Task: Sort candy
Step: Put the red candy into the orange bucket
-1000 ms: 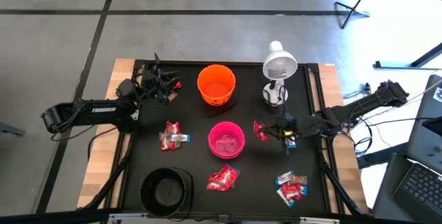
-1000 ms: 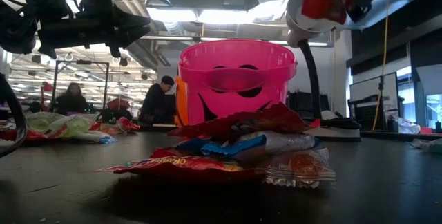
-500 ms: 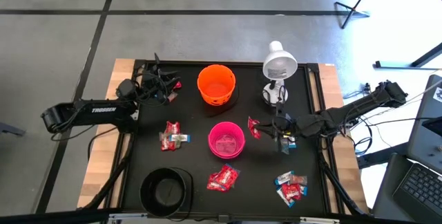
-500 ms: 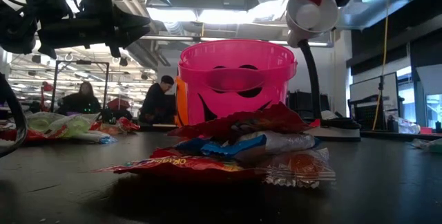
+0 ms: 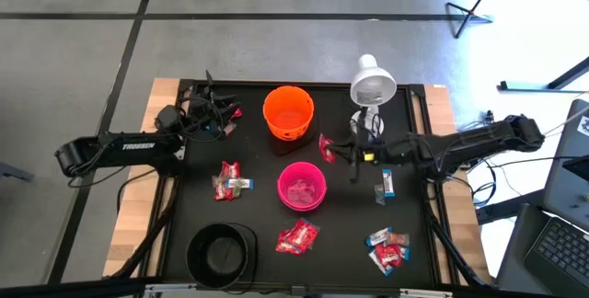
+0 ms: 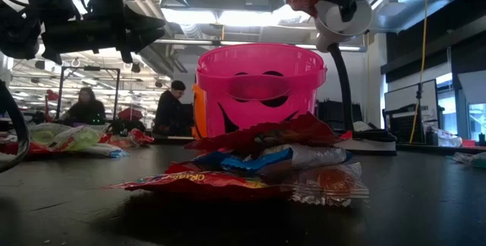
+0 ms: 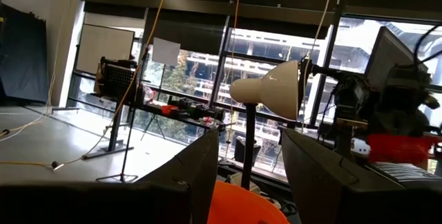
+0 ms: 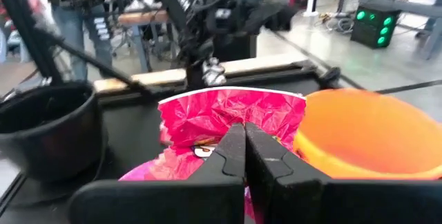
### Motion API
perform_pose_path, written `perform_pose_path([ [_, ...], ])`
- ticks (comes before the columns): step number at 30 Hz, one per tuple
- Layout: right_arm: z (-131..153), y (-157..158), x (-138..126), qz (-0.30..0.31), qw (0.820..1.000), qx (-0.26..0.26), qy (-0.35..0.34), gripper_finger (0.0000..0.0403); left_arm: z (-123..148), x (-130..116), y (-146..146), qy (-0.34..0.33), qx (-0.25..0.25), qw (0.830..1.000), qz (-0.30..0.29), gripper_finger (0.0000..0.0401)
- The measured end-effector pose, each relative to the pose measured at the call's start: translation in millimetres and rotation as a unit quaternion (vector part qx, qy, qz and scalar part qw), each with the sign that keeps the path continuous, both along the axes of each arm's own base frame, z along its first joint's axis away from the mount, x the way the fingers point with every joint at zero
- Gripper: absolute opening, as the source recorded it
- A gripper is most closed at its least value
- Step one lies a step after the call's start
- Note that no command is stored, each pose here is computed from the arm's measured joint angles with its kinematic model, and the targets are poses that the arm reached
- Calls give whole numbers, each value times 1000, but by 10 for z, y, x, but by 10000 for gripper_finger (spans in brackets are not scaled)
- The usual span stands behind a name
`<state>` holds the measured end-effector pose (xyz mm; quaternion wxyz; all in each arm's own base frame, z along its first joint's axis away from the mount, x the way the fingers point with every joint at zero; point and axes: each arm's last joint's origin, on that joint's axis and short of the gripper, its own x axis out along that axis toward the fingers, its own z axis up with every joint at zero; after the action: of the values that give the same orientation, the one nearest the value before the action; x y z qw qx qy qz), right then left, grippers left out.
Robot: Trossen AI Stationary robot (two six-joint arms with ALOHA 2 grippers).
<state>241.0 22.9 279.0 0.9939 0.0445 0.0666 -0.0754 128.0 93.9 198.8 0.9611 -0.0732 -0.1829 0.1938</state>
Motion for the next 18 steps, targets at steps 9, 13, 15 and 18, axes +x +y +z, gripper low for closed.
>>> perform_pose_path([
  [9,265,-315,422,-23,999,-40,20,0,0,0,-1,0,0,1000,0,151],
  [13,356,-474,711,-42,995,-56,66,0,0,0,-1,0,0,1000,0,151],
  [15,377,-589,844,-56,993,-58,85,0,-1,0,0,0,0,1000,0,151],
  [18,349,-810,1034,-85,989,-60,106,0,-2,1,0,1,-1,1000,0,151],
])
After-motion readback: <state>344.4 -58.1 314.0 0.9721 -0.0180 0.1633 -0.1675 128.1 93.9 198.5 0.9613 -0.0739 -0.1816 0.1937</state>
